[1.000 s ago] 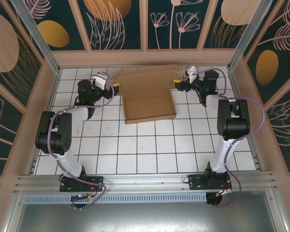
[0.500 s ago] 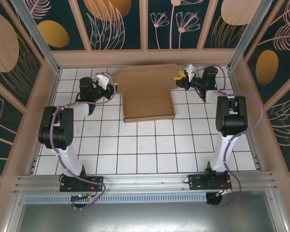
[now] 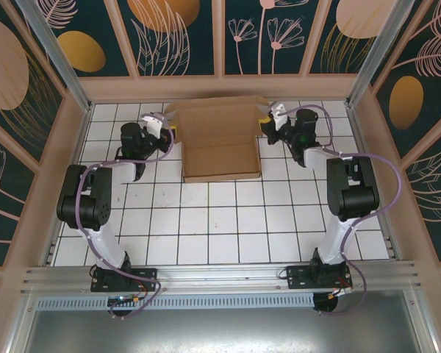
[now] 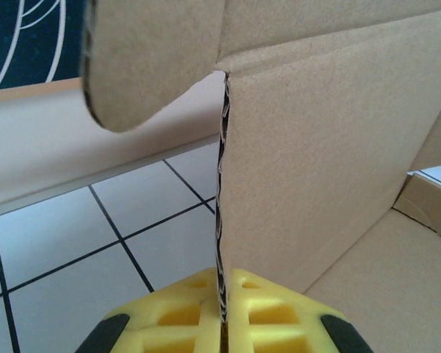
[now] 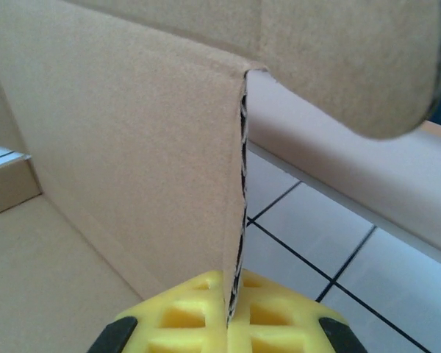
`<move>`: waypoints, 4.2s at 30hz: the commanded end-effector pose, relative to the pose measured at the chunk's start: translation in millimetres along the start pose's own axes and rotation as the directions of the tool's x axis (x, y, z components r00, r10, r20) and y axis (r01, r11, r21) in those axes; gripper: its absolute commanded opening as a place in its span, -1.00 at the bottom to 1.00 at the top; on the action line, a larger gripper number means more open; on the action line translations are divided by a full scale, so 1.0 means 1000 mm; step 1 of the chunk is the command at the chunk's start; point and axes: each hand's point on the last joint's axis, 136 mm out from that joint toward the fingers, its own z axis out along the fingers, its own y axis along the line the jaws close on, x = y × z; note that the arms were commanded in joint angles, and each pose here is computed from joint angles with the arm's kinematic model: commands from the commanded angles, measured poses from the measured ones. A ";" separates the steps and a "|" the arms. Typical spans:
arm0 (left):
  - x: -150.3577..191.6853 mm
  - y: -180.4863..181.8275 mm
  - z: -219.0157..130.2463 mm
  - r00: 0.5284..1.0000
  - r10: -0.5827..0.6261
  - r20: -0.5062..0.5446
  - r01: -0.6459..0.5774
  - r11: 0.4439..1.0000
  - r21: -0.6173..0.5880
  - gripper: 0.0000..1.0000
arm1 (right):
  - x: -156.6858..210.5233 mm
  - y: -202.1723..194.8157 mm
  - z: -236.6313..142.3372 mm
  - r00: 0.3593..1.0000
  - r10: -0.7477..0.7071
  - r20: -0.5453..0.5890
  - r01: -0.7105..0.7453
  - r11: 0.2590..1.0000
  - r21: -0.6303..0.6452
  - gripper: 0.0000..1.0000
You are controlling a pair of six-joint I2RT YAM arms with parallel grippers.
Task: Fold the paper box
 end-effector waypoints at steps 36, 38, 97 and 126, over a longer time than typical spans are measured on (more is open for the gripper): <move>0.034 -0.081 -0.031 0.929 -0.365 0.057 0.368 0.929 -0.052 -0.79 | 0.008 0.086 -0.018 0.878 0.414 0.239 -0.478 0.779 0.406 -1.00; 0.039 -0.083 -0.034 0.926 -0.375 0.047 0.377 0.924 -0.061 -0.81 | 0.012 0.090 -0.021 0.883 0.406 0.238 -0.470 0.775 0.423 -1.00; 0.134 -0.071 -0.082 0.835 -0.550 0.036 0.534 0.790 -0.301 -1.00 | 0.111 0.160 -0.039 0.792 0.589 0.160 -0.606 0.725 0.327 -0.86; 0.121 -0.059 -0.065 0.855 -0.514 0.075 0.508 0.796 -0.329 -1.00 | 0.056 0.138 -0.165 0.813 0.404 0.420 -0.544 0.782 0.302 0.05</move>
